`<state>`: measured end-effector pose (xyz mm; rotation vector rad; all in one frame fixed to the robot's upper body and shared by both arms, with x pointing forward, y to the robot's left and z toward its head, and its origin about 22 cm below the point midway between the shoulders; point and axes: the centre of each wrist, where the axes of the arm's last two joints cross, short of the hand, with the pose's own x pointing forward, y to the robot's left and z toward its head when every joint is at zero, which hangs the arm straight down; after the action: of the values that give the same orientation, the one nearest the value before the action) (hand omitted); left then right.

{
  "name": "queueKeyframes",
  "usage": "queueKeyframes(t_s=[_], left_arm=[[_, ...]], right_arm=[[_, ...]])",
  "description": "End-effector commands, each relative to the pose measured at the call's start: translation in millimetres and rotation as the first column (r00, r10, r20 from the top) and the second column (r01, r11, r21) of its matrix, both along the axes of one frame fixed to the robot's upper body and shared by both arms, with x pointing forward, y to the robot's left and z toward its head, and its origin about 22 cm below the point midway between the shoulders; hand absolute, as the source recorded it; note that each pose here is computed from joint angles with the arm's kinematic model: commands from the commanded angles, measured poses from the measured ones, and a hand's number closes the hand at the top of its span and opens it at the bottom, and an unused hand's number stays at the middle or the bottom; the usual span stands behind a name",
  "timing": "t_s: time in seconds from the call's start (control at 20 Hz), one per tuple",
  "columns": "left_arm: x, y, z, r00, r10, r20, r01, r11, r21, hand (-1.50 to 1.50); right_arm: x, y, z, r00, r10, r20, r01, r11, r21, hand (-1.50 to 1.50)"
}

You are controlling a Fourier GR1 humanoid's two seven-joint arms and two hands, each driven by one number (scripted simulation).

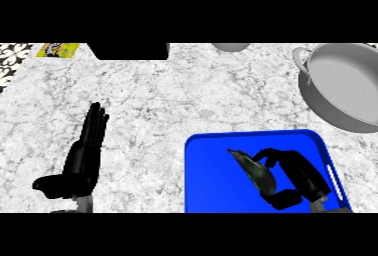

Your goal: Pick the eggplant from the tray and place it in the pot

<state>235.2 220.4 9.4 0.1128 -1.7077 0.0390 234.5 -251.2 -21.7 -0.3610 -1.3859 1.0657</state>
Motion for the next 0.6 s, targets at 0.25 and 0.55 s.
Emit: queueKeyframes(t_s=[0.25,0.55], left_arm=[[7.8,17.2,1.5,1.000,-0.011,-0.004,0.011,1.000,0.000,0.00],[11.6,-10.9,2.6,0.996,-0.090,0.023,0.090,0.996,0.005,0.00]], right_arm=[[5.4,6.7,13.3,0.994,-0.012,0.106,0.010,1.000,0.021,1.50],[99.8,-5.2,45.3,0.849,-0.515,0.119,0.529,0.823,-0.205,1.50]])
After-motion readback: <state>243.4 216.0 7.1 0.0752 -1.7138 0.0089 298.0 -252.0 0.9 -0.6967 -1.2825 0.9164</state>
